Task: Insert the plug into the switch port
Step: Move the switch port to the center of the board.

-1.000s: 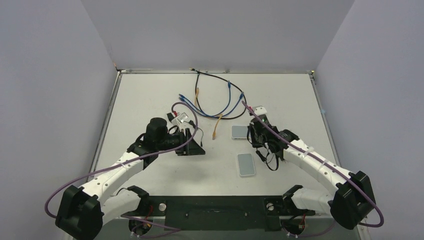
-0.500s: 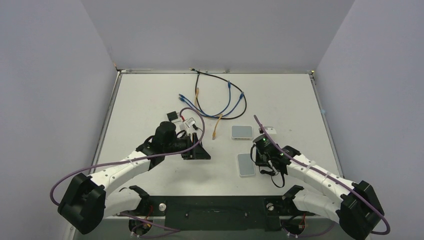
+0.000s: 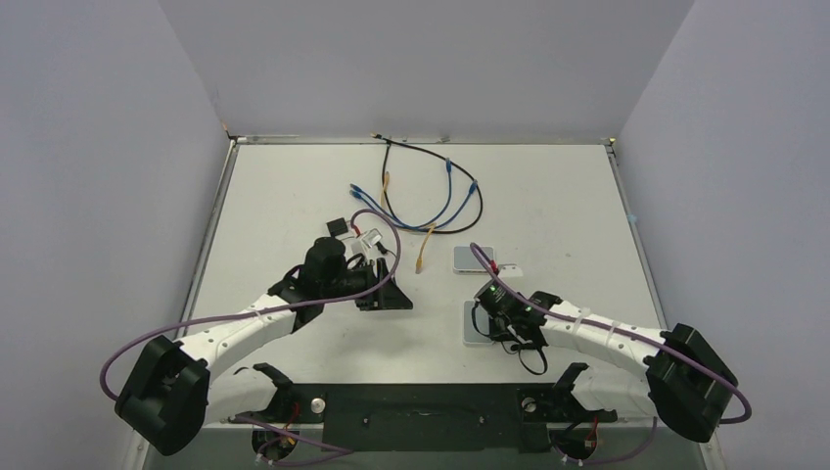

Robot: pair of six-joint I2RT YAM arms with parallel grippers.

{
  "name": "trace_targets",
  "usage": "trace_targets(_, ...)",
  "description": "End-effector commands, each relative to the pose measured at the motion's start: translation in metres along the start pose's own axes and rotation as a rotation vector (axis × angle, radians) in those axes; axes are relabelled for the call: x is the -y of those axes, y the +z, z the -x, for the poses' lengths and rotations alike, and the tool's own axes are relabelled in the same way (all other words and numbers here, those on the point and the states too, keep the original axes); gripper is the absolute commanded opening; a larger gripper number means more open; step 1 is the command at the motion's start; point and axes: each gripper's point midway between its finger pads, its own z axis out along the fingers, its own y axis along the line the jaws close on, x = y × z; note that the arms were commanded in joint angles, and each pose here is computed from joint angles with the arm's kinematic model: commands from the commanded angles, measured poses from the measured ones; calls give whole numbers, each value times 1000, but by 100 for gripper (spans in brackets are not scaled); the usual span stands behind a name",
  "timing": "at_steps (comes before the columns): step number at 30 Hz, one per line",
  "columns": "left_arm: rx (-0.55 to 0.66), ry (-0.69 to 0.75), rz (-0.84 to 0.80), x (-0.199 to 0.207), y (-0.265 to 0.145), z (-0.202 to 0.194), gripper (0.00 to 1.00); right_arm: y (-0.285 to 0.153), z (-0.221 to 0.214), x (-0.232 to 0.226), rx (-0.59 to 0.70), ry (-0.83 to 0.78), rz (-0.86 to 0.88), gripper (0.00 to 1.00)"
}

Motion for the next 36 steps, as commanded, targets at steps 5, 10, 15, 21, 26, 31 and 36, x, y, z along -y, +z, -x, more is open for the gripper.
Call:
trace_targets(5, 150, 4, 27, -3, -21, 26, 43, 1, 24, -85, 85, -36, 161, 0)
trace_targets(10, 218, -35, 52, -15, -40, 34, 43, -5, 46, -157, 94, -106, 303, 0)
trace_targets(15, 234, -65, 94, -23, -49, 32, 43, -4, 52, -185, 75, -186, 331, 0)
trace_targets(21, 260, -90, 152, -34, -55, 31, 43, -10, 55, -154, 85, -263, 212, 0)
trace_targets(26, 262, -109, 169, -39, -56, 27, 43, -17, 65, -121, 116, -311, 108, 0)
trace_targets(31, 228, -133, 172, -47, -52, 15, 43, -21, 94, -113, 158, -339, 105, 0)
trace_targets(36, 185, -162, 169, -54, -48, 1, 42, -14, 120, -122, 157, -362, 154, 0)
